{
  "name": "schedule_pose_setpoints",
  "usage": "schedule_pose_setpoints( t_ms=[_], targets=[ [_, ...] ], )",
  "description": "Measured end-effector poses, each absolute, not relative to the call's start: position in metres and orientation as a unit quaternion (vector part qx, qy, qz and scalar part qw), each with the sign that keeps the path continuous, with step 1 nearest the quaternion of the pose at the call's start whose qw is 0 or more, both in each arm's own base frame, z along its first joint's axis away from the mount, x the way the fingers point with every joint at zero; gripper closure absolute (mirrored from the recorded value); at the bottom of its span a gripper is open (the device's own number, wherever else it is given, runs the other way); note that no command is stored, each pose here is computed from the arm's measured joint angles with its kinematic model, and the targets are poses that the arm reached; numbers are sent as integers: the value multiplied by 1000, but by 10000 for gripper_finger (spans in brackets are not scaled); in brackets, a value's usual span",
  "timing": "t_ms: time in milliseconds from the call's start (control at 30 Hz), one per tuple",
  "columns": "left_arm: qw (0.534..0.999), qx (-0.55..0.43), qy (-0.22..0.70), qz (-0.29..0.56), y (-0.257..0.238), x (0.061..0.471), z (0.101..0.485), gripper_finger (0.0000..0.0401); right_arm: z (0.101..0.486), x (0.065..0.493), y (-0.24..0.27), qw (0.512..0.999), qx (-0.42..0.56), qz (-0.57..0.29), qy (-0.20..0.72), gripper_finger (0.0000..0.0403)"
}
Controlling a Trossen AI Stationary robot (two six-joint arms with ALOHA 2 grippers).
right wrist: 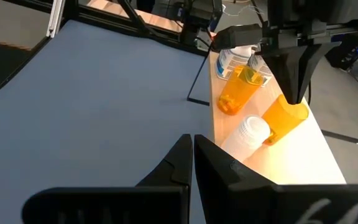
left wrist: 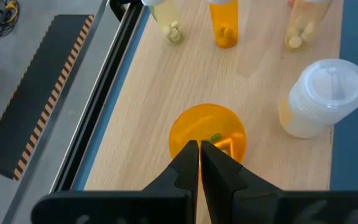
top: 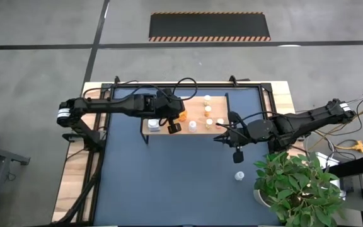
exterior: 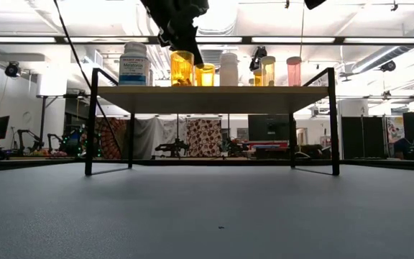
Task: Pick and place medicine bottles onto shelf by color
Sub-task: Put the large orange bottle on the shelf
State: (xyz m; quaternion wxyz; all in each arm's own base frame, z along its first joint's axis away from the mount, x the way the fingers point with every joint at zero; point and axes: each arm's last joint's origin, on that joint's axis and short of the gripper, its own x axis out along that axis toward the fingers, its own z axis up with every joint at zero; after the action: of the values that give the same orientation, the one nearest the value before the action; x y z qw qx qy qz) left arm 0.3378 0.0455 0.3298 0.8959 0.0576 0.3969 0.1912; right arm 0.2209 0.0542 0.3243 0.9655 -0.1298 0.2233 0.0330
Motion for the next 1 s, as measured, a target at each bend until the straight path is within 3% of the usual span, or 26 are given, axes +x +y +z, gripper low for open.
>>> schedule_pose_setpoints(
  t_ms=[1000],
  targets=[
    [890,40,403,212,46,330,337,401,324,221,54,966,-121,31,225,394]
  ],
)
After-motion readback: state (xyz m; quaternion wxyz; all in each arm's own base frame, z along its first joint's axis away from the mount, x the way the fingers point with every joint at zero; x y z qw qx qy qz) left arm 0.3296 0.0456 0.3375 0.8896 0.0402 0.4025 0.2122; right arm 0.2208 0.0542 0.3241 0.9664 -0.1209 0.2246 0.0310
